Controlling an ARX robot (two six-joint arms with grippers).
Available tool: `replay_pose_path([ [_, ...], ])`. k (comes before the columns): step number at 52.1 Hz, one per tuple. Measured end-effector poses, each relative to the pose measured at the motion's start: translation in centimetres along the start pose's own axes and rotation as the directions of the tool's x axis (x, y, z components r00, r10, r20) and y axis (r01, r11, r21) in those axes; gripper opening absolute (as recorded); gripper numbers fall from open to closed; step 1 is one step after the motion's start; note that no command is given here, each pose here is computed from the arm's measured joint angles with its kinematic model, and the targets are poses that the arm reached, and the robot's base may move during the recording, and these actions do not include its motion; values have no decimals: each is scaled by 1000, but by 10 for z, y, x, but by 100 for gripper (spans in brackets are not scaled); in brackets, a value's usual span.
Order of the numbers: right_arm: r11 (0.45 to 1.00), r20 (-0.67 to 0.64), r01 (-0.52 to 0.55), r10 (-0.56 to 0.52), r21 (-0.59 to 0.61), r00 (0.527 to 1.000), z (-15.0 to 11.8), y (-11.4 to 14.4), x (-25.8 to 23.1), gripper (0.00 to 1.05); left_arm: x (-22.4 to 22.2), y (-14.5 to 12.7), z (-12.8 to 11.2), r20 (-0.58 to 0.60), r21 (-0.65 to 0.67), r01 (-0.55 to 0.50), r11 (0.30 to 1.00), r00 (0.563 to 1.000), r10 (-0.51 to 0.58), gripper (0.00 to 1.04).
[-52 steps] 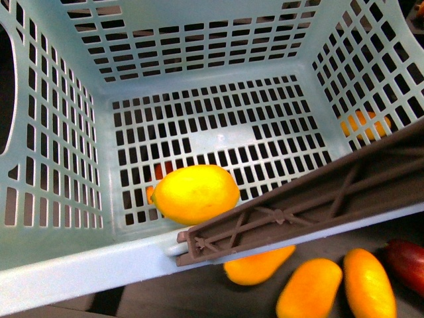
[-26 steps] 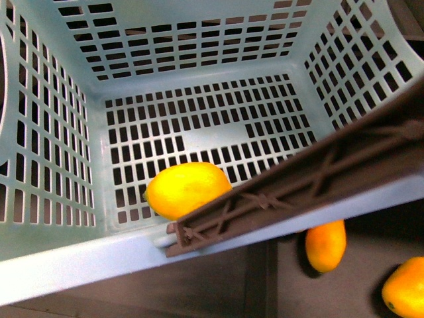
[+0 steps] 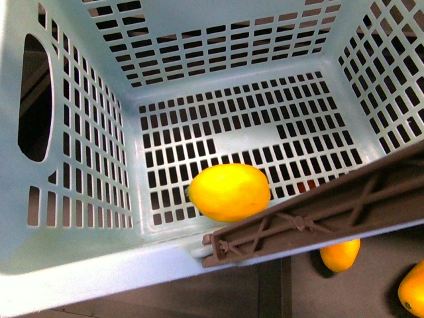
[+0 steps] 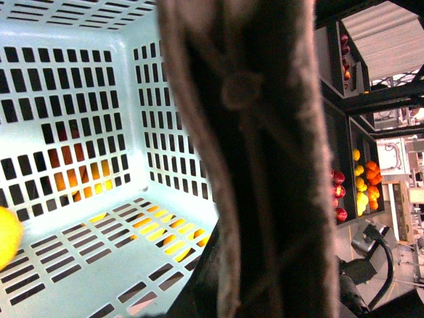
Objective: Pick lemon and mango into basket
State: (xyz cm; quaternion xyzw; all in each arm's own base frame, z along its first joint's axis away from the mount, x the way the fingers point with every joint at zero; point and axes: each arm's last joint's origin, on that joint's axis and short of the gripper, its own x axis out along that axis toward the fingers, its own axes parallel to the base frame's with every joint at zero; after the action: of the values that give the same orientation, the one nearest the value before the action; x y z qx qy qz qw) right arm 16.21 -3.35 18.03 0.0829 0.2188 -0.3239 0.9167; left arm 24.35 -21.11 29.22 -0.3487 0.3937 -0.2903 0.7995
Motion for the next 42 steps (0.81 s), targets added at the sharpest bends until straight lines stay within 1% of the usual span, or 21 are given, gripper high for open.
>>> replay_pose_path([
  [3,999,-53,-16,19,50,998,1,-10,18,96,0,0,-1,-4,-8,2,1000,1000,-2,4],
  [7,997,-90,-28,34,67,995,0,-22,38,96,0,-1,-1,-3,-4,2,1000,1000,-2,4],
  [18,997,-162,64,-70,-44,984,-12,-74,93,96,0,1,1,17,-1,-12,1000,1000,12,4],
  [21,996,-190,80,-86,-38,978,-17,-88,106,96,0,0,0,9,-2,-7,1000,1000,7,4],
  [25,989,-216,149,-151,-23,965,-23,-108,121,96,0,0,0,4,-2,-3,1000,1000,3,4],
  [28,977,-255,212,-198,27,947,-28,-125,132,96,0,0,0,4,-2,-3,1000,1000,3,4],
  [34,914,-311,367,-302,176,901,-41,-152,150,96,0,0,0,5,-2,-4,1000,1000,4,4],
  [36,892,-328,395,-314,220,891,-45,-157,154,96,0,0,0,5,-1,-3,1000,1000,3,4],
  [37,872,-333,415,-323,258,886,-47,-160,156,96,0,0,0,6,-1,-4,1000,1000,4,4],
  [39,855,-342,431,-329,289,880,-49,-162,159,96,0,0,0,6,-1,-4,1000,1000,4,4],
  [42,811,-359,465,-341,355,869,-54,-168,165,96,0,0,0,7,-3,-5,1000,1000,5,4],
])
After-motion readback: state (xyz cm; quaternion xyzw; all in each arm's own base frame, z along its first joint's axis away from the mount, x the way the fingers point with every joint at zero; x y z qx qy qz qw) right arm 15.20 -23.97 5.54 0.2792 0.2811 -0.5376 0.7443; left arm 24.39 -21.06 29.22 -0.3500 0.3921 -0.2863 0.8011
